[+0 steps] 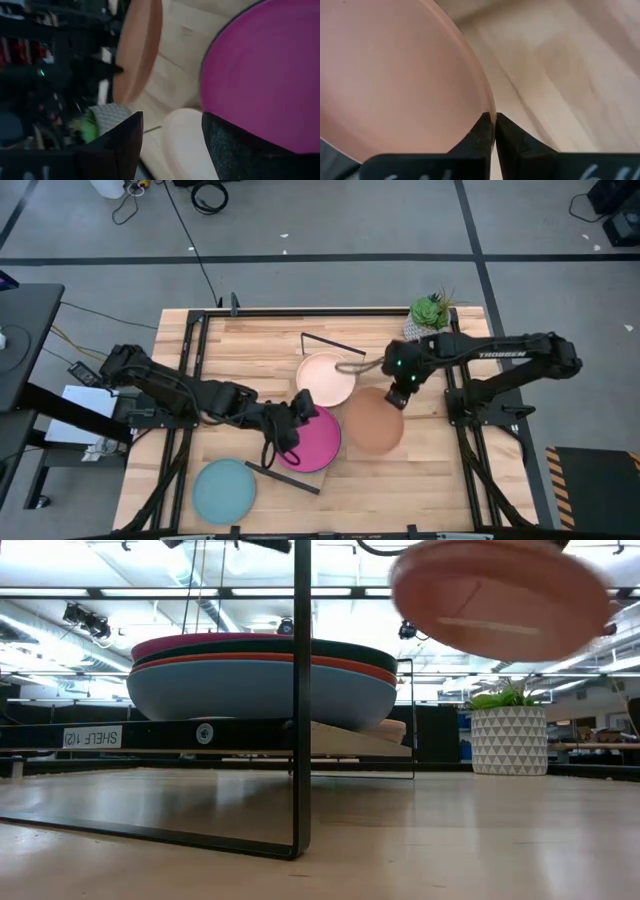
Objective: Place and stack plates onto a shelf
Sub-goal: Stack the brown plate on top of the white plate on the shelf
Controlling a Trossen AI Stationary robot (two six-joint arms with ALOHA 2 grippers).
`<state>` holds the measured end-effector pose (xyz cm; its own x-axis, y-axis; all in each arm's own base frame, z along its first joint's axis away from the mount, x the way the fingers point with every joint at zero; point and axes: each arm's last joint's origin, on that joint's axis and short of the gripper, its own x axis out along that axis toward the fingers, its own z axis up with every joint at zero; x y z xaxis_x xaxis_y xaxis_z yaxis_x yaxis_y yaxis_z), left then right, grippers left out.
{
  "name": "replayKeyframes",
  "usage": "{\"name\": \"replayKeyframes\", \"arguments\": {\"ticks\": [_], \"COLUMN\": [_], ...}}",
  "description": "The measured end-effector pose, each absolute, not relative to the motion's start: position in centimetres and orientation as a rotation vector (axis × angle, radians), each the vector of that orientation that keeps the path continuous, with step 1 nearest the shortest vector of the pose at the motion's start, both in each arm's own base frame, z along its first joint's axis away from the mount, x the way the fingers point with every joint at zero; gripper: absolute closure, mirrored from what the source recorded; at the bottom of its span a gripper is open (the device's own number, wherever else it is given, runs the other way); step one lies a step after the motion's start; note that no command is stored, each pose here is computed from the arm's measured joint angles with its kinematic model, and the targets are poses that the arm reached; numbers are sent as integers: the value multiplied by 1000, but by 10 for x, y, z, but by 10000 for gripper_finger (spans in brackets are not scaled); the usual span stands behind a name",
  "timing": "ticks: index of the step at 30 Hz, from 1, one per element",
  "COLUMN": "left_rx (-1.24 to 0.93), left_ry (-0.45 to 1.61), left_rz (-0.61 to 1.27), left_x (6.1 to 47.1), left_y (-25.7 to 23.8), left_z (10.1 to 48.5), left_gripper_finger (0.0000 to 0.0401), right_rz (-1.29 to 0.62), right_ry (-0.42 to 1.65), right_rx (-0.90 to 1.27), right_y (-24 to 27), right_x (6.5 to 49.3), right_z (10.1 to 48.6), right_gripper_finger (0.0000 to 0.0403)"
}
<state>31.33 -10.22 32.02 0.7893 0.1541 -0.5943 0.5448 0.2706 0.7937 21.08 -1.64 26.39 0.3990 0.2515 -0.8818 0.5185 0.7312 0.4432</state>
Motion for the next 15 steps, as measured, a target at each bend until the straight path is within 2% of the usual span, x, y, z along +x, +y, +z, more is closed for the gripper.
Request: {"name": "replayKeyframes", "arguments": {"ticks": [5, 15], "left_rx": [1364, 1465], "left_ry": [562, 560], "left_rz": [-263, -289], "left_x": [325, 332], "left_y": [-103, -96], "left_z": [323, 320], "left_gripper_finger": [190, 190], "right_rz": [-184, -145], "right_ry": [1067, 1021], "right_rx": [840, 794], "right_y": [-28, -34], "right_x": [219, 245], "right_z": [268, 289], "right_gripper_finger": [383, 385]}}
